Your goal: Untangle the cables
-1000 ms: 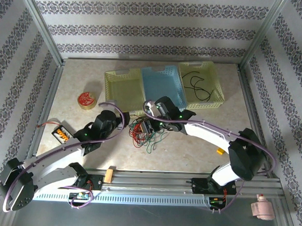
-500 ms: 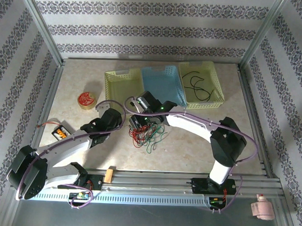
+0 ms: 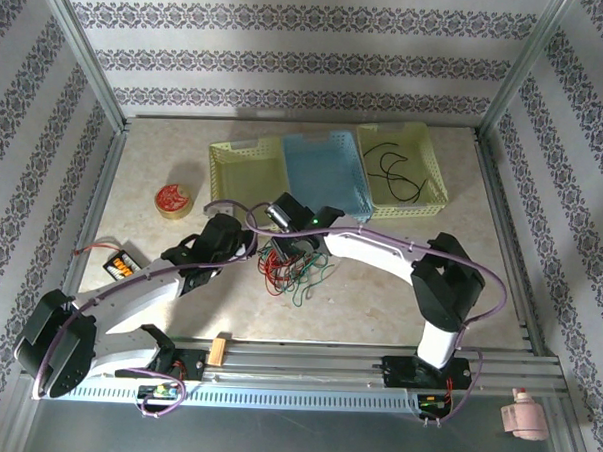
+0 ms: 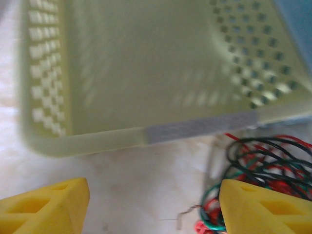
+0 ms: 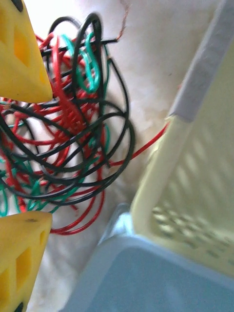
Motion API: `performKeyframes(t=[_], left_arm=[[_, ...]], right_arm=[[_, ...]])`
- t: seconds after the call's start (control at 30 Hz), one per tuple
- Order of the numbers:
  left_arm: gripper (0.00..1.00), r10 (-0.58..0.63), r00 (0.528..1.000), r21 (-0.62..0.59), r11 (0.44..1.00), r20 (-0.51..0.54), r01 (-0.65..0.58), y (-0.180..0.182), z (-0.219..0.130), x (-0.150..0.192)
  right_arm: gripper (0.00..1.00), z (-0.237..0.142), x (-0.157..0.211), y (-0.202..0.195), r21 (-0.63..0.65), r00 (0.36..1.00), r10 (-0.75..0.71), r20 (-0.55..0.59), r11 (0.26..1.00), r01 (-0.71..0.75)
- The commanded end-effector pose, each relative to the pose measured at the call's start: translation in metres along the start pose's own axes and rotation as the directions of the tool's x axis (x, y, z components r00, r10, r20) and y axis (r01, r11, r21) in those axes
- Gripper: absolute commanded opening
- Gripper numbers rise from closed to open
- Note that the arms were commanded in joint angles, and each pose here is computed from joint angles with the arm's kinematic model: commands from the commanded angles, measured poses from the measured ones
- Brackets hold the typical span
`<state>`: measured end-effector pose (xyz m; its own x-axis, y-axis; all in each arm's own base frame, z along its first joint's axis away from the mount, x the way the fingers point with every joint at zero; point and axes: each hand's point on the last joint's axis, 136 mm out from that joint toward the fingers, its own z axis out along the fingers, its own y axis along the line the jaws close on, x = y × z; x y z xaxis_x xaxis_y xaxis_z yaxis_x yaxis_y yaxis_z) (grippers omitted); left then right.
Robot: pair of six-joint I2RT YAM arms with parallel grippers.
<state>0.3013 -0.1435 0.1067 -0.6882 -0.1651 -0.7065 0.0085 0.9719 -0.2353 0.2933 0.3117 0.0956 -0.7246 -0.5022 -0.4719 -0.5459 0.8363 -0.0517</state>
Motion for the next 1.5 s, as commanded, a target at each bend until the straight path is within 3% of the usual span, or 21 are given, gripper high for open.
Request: performKeyframes(t=[0.0, 0.2, 0.37, 0.97, 1.03, 1.13, 1.2, 1.47], left_arm=[[0.72, 0.116, 0.993, 0.215, 0.970, 0.002, -0.114, -0.043, -0.001, -0.008], [0.72, 0.175, 0.983, 0.335, 0.931, -0.056, -0.147, -0.065, -0.001, 0.005], [0.71, 0.196, 0.976, 0.391, 0.909, -0.097, -0.144, -0.073, -0.001, 0.019], [0.70, 0.262, 0.951, 0.368, 0.911, -0.164, -0.187, -0.068, 0.017, 0.042], [0.70, 0.269, 0.948, 0.364, 0.911, -0.171, -0.192, -0.068, 0.020, 0.045], [0.70, 0.273, 0.946, 0.354, 0.914, -0.178, -0.197, -0.066, 0.024, 0.047], [0.69, 0.274, 0.944, 0.346, 0.917, -0.185, -0.198, -0.064, 0.027, 0.049], [0.69, 0.282, 0.932, 0.284, 0.935, -0.229, -0.213, -0.050, 0.041, 0.062]], right_arm=[[0.59, -0.007, 0.020, -0.023, 0.011, 0.995, 0.092, -0.037, 0.996, -0.091], [0.55, -0.008, 0.032, -0.038, -0.084, 0.974, 0.223, -0.043, 0.970, -0.226], [0.52, -0.017, 0.023, -0.031, -0.154, 0.978, 0.207, -0.005, 0.967, -0.205], [0.37, -0.011, 0.017, 0.007, -0.258, 0.995, 0.100, -0.029, 0.960, -0.104], [0.30, -0.009, 0.017, 0.007, -0.256, 0.995, 0.100, -0.030, 0.961, -0.104], [0.09, -0.007, 0.015, 0.001, -0.231, 0.994, 0.109, -0.024, 0.967, -0.111], [0.00, -0.010, 0.012, -0.004, -0.215, 0.993, 0.121, -0.009, 0.969, -0.120], [0.00, -0.073, -0.017, -0.063, -0.038, 0.951, 0.165, 0.260, 0.986, -0.161]])
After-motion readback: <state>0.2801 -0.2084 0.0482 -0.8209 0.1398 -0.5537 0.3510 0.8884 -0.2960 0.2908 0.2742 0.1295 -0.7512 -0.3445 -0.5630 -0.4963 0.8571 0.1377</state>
